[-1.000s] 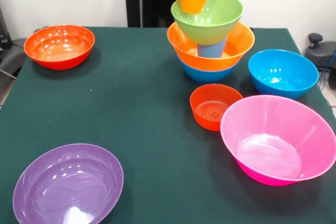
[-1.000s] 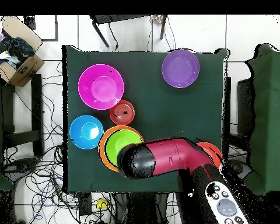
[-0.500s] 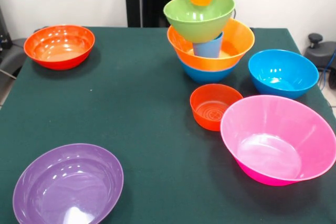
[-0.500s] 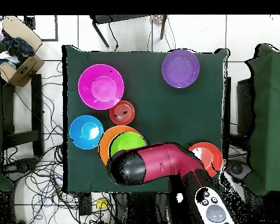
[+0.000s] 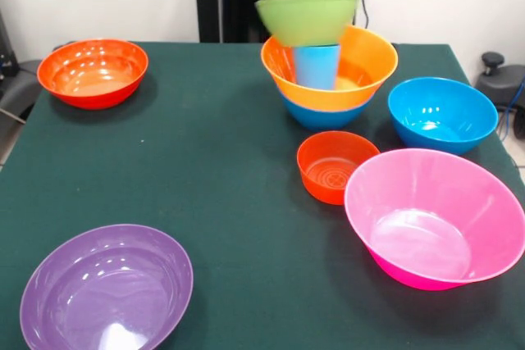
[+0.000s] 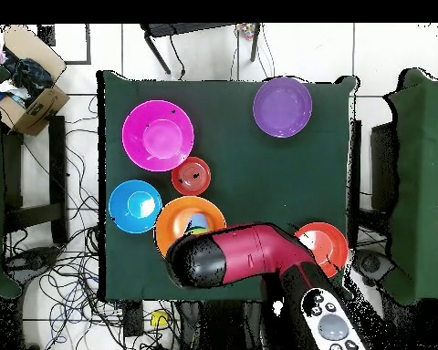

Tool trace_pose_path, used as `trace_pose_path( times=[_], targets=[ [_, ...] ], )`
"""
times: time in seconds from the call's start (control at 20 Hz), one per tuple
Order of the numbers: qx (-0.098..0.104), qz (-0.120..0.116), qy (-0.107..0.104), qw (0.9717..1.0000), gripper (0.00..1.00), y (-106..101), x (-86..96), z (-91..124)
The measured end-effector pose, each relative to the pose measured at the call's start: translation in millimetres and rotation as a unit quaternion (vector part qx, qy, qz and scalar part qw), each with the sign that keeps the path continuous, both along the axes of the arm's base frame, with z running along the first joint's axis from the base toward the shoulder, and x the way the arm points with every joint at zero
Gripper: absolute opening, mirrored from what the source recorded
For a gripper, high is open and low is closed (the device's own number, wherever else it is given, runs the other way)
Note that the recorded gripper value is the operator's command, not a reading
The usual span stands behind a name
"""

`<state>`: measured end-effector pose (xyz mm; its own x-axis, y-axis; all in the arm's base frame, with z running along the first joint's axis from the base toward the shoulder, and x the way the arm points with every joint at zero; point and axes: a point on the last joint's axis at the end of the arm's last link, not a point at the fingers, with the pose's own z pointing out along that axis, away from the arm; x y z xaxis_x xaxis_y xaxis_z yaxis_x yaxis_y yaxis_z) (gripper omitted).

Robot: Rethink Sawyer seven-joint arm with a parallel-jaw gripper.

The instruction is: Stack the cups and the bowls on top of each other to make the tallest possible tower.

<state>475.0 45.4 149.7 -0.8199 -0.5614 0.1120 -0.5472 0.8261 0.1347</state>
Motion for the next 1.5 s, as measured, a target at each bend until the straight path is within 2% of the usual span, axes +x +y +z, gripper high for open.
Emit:
trace_pose_path(
  times=[0.4, 1.1, 1.3, 1.35, 1.5],
  targets=[
    [0.009, -0.003, 0.005, 0.9999, 0.00, 5.5, -5.9, -14.8],
    [0.007, -0.004, -0.005, 1.0000, 0.00, 4.6, -3.1, -12.5],
    [0.011, -0.006, -0.025, 0.9996, 0.00, 5.7, 3.2, -13.0],
    [0.013, -0.008, -0.044, 0.9989, 0.00, 6.4, 9.6, -13.1],
    [0.016, -0.010, -0.068, 0.9975, 0.00, 7.6, 18.3, -12.7]
  ],
)
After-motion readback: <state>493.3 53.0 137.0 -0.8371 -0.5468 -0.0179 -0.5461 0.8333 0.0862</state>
